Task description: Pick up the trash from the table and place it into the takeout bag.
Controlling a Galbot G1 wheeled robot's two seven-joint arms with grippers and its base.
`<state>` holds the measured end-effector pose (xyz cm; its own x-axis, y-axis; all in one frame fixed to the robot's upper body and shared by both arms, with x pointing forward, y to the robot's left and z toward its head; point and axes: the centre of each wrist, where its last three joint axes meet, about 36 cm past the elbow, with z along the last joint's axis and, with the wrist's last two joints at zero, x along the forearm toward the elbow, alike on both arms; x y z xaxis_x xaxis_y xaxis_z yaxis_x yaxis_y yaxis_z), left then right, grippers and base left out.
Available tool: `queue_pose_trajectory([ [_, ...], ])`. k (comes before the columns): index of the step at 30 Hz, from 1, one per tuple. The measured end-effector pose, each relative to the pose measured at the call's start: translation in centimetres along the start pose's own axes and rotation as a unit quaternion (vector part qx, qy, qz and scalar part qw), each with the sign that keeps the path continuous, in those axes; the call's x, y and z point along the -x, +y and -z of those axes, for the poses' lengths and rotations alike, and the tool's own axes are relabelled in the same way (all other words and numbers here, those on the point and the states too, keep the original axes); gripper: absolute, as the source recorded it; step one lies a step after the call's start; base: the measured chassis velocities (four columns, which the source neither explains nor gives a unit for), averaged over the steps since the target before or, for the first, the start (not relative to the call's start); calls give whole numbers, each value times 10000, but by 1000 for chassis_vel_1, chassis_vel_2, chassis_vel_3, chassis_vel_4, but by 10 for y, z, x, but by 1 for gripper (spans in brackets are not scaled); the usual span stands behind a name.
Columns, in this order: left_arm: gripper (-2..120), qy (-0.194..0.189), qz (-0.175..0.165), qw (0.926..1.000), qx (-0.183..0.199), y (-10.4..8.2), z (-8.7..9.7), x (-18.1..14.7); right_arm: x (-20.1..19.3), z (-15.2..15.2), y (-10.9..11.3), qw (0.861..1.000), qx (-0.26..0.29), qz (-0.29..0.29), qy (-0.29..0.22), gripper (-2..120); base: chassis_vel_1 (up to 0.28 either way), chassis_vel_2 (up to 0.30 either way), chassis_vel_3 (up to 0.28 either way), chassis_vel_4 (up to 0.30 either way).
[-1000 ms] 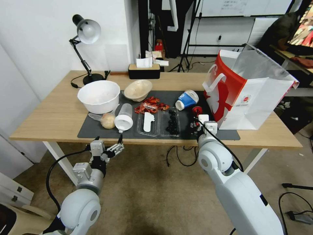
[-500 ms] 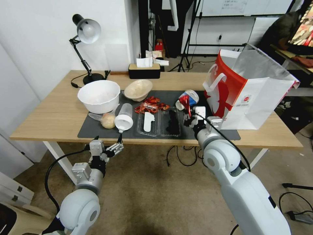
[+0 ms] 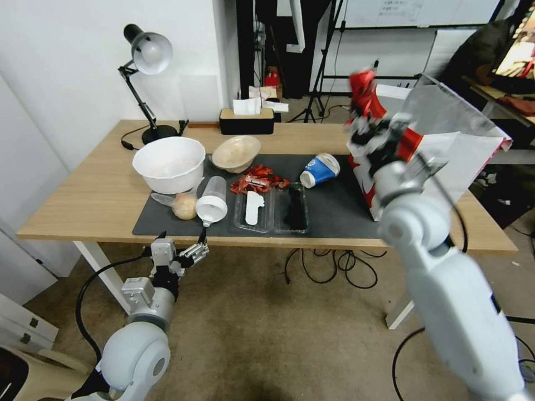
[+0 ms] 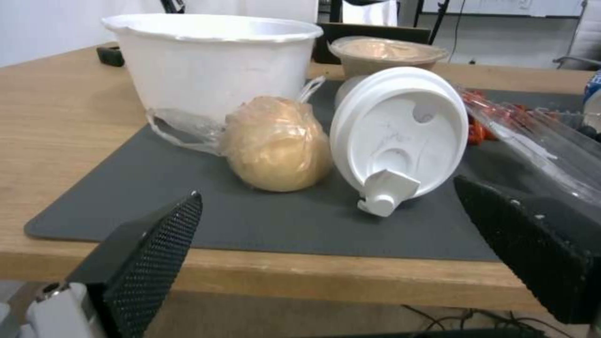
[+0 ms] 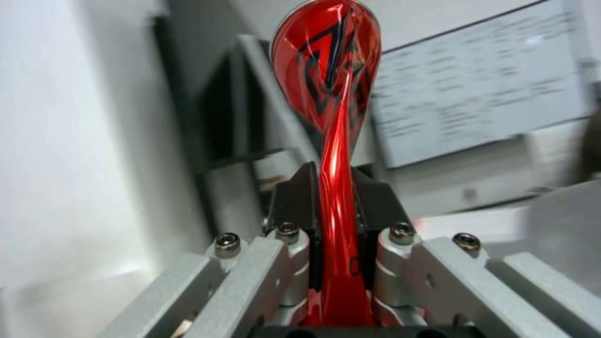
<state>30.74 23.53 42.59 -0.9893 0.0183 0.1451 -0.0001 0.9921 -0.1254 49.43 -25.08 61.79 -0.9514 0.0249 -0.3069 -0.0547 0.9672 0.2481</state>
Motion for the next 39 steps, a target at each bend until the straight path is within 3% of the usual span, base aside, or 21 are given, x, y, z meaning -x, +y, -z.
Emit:
queue_pose_trajectory([
  [5,100,-12,12,10000,-19,0,-1,-1,18,11,-17,9952,-457,-837,220,6,0,0,0,0],
  [11,100,-30,13,10000,-28,0,-1,-1,18,4,-23,9909,-671,-1077,451,7,0,0,0,0],
  [23,100,-40,49,10000,-9,1,3,-2,7,-7,-26,9903,-696,-1015,651,46,0,0,0,0],
  [26,100,-41,38,10000,-16,0,3,-2,3,-5,-25,9924,-660,-817,634,57,0,0,0,0],
  [28,100,-51,21,10000,-24,-1,4,-3,-6,-2,-21,9967,-459,-379,549,70,0,0,0,0],
  [31,100,-69,8,10000,-32,-2,6,-4,-16,0,-17,9990,-250,130,355,80,0,0,0,0],
  [37,100,-81,9,10000,-14,-2,8,-7,-37,-1,-7,9953,33,967,2,98,0,0,0,0],
  [39,100,-79,15,10000,-6,-1,8,-8,-44,-2,-4,9930,84,1180,-39,99,0,0,0,0],
])
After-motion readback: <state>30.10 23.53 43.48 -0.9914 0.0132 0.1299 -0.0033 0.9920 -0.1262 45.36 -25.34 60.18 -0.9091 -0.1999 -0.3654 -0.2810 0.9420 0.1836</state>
